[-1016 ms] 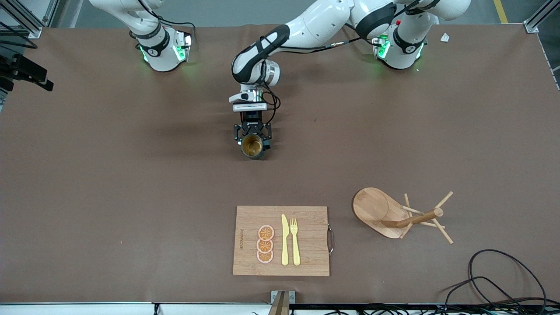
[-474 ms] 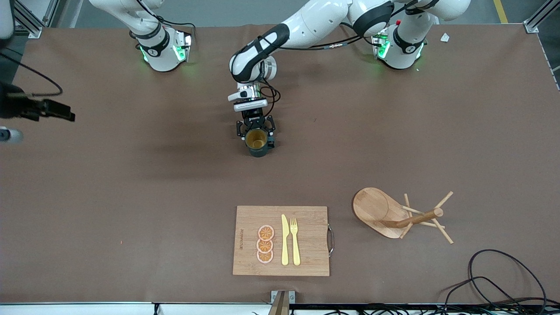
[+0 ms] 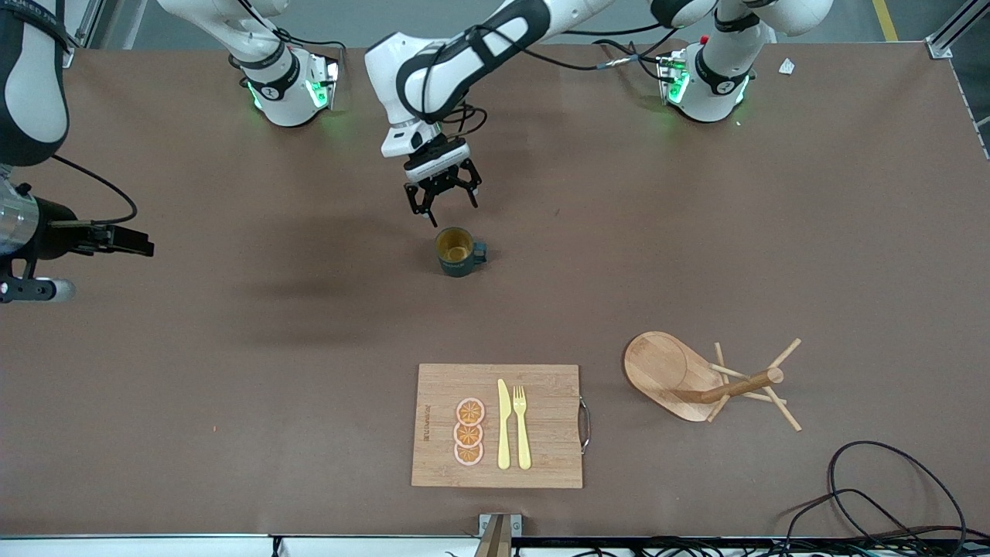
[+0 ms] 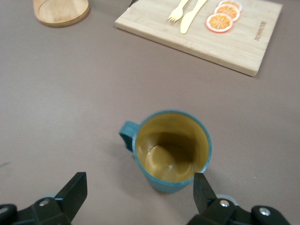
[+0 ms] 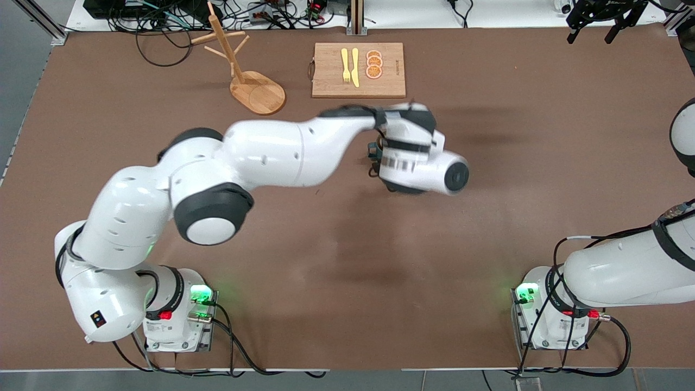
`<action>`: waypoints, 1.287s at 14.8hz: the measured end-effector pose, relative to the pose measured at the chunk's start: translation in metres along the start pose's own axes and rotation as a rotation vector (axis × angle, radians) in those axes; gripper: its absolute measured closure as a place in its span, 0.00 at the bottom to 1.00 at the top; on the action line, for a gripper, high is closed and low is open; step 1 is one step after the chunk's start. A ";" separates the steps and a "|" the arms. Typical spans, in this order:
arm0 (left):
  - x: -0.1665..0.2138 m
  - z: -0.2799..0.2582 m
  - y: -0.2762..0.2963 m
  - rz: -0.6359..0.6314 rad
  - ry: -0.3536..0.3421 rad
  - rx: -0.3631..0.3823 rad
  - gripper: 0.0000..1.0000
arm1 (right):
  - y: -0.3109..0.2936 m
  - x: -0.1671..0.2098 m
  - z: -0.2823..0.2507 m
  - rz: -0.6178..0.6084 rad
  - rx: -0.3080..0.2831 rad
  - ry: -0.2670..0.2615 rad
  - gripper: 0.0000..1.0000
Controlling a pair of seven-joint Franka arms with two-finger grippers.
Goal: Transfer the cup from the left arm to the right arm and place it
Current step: 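Raise the left gripper away while the right gripper reaches the mug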
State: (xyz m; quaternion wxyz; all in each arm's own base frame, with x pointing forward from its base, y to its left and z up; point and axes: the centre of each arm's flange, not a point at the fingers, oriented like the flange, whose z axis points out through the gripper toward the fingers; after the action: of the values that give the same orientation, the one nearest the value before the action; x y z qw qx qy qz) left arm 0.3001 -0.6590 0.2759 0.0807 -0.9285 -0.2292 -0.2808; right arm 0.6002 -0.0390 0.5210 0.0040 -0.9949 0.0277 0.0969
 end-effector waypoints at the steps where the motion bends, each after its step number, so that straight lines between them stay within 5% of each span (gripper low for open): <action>1: 0.028 -0.011 0.000 0.014 -0.046 0.007 0.00 | -0.003 0.005 0.004 0.038 0.002 0.010 0.00; 5: 0.172 -0.022 -0.012 0.139 -0.174 0.007 0.00 | -0.041 0.015 0.031 0.280 0.002 -0.002 0.00; 11: 0.407 0.033 -0.099 0.329 -0.308 -0.027 0.00 | -0.144 -0.001 0.063 0.739 -0.028 -0.042 0.00; 19: 0.564 0.048 -0.240 0.413 -0.441 -0.094 0.00 | -0.305 -0.060 0.105 1.123 -0.051 -0.016 0.00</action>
State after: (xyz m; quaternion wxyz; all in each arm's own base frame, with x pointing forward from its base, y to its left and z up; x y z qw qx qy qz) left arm 0.6260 -0.2197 0.5566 0.0415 -0.9967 -0.0344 -0.0606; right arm 0.5381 0.2699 0.4308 -0.0723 -0.8263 0.5509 0.0922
